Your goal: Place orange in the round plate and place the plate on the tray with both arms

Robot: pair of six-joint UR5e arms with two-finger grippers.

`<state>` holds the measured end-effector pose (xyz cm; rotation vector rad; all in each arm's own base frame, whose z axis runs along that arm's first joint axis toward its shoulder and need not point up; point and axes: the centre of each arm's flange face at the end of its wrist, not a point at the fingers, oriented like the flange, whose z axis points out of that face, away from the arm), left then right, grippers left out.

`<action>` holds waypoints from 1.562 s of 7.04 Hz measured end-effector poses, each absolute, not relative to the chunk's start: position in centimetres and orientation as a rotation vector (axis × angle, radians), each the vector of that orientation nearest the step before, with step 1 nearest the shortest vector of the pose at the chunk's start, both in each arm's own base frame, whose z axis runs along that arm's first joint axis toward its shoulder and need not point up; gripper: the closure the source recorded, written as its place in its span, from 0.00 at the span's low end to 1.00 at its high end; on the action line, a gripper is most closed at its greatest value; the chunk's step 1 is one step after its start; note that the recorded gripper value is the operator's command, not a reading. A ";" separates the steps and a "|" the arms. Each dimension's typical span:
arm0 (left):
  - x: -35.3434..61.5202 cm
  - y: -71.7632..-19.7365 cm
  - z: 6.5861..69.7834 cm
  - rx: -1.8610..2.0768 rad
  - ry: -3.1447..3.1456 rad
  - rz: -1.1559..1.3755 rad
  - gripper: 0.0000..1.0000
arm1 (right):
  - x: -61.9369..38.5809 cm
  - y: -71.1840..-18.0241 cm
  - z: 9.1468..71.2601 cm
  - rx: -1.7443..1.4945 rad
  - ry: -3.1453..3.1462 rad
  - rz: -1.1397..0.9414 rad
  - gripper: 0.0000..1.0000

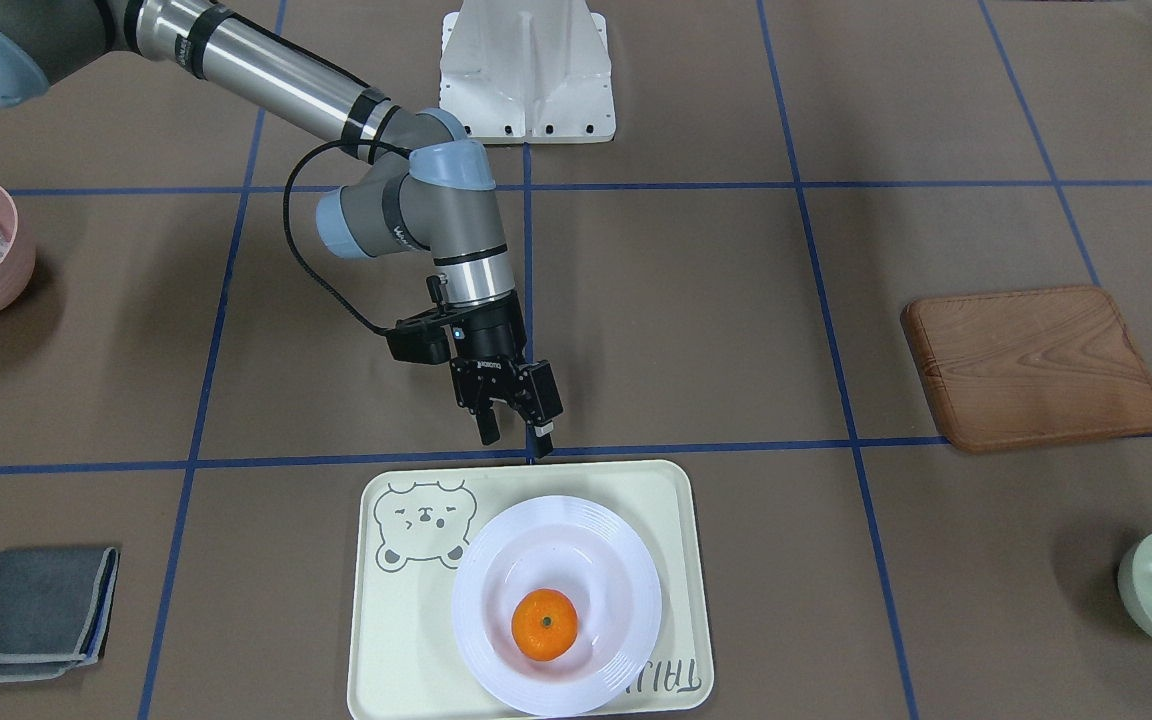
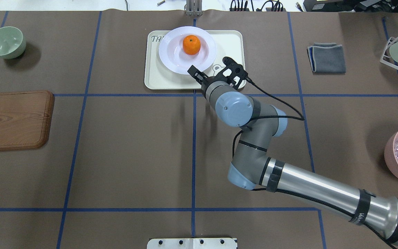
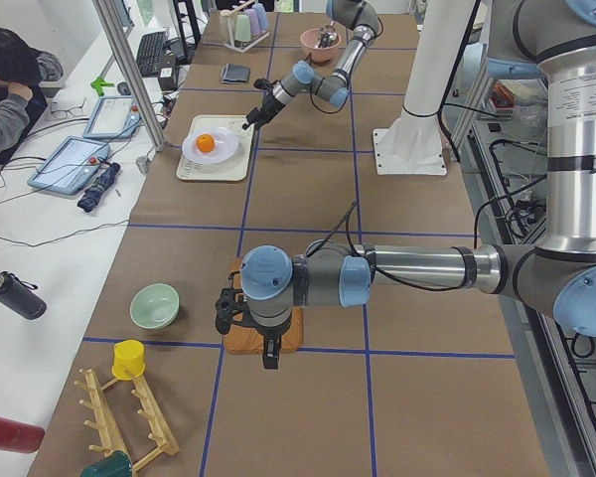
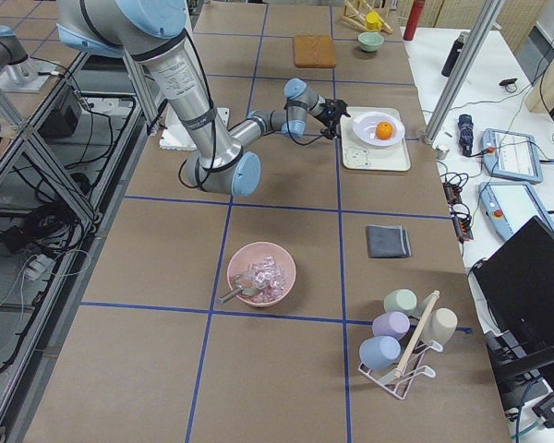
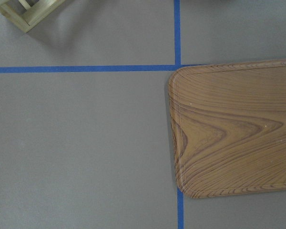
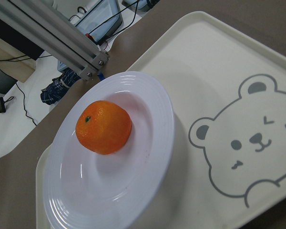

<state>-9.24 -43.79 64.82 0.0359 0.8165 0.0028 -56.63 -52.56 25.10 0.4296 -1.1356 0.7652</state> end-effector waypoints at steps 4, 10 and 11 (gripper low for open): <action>-9.4 -42.7 64.8 0.037 0.810 -0.001 0.01 | -33.4 -57.9 29.8 0.348 -0.782 0.120 0.00; -9.4 -41.1 62.4 0.063 0.786 -0.018 0.01 | 3.4 -57.0 48.9 0.155 -0.670 -0.236 0.00; -9.4 -41.1 62.4 0.064 0.784 -0.017 0.01 | 5.5 -54.3 52.6 0.116 -0.668 -0.232 0.00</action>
